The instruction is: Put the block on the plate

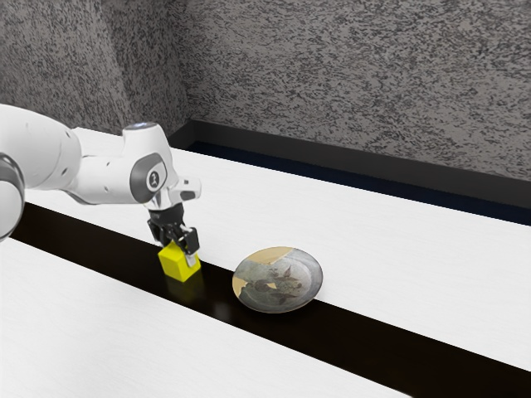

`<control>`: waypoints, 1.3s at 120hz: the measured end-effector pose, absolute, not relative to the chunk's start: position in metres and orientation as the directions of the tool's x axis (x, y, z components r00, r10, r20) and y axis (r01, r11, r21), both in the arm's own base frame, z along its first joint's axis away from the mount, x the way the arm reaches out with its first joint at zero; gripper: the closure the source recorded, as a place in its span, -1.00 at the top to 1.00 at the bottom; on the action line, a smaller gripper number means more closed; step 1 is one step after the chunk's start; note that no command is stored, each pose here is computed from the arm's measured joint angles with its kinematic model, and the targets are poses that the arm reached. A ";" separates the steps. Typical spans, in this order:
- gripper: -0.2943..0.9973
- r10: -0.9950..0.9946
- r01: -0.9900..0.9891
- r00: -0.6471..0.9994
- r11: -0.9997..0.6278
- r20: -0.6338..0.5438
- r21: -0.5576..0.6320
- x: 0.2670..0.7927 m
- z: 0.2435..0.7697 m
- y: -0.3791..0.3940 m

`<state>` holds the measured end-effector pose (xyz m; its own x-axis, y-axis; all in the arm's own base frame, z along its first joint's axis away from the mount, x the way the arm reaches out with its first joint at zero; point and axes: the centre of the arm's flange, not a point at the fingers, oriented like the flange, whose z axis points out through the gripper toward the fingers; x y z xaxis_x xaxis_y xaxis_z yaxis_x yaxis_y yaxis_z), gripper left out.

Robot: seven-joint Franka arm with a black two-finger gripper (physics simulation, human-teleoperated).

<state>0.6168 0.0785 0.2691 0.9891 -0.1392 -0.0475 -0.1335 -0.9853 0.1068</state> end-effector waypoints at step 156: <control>0.50 -0.494 -0.504 0.856 -0.863 0.152 0.031 0.635 0.410 -0.133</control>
<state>0.6353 -0.1334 0.4102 0.8561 -0.4939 0.1520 -0.5036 -0.8633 0.0314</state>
